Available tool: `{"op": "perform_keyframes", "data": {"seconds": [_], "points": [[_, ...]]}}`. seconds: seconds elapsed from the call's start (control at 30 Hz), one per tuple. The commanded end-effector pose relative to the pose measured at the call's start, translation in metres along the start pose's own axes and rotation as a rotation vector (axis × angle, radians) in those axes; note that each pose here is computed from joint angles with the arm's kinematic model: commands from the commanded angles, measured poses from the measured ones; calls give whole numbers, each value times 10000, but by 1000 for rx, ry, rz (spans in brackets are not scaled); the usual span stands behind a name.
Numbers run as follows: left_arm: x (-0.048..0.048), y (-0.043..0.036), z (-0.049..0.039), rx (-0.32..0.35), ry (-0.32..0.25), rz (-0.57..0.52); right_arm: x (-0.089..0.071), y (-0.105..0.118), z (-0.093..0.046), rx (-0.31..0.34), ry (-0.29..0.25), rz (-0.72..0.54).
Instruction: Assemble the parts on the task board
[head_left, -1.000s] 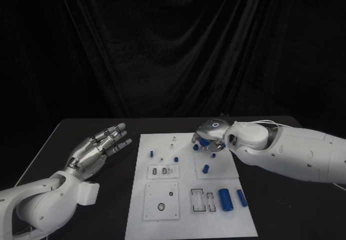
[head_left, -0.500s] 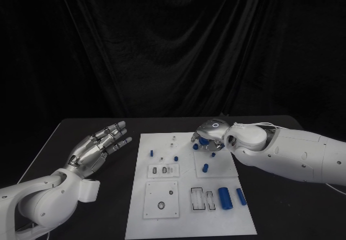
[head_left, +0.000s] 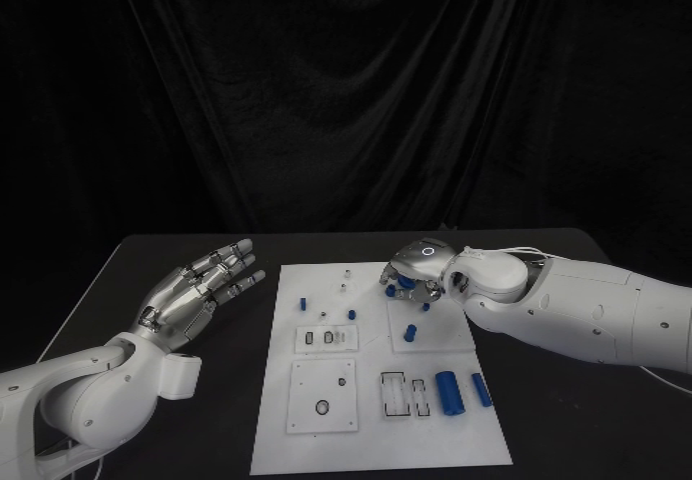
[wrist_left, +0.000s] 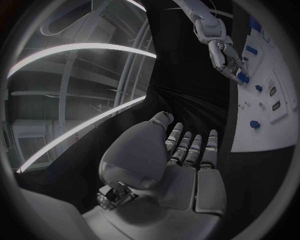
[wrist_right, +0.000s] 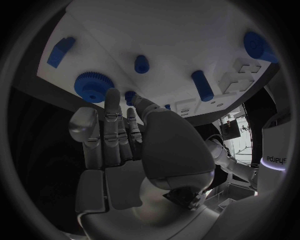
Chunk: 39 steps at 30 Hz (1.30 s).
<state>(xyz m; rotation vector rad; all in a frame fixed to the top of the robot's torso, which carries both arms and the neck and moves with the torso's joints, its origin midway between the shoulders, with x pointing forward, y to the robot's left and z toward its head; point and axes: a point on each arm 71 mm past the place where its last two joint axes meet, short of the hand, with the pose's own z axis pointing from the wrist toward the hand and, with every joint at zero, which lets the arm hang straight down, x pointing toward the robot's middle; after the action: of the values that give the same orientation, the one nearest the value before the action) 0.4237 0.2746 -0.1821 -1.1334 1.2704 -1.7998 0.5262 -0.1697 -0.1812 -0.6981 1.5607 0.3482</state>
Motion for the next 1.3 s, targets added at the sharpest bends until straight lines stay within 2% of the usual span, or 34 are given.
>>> {"op": "perform_keyframes", "data": {"seconds": [0.03,0.3,0.43,0.8,1.0,1.13,1.3], "points": [[11,-74,9,102,12,-15,11,7,8,-4,-14,-6],[7,-60,31,97,11,-17,60,20,25,-6,0,-5],[6,-57,35,96,11,-18,78,25,30,-11,-10,-3],[-7,-52,41,91,12,-20,11,13,21,-22,-172,5],[-22,-48,45,89,10,-20,-78,31,29,-21,-238,7],[-27,-47,46,88,7,-22,-196,49,75,-22,-262,-1],[-27,-40,56,85,6,-23,-361,105,203,-33,-270,2]]}}
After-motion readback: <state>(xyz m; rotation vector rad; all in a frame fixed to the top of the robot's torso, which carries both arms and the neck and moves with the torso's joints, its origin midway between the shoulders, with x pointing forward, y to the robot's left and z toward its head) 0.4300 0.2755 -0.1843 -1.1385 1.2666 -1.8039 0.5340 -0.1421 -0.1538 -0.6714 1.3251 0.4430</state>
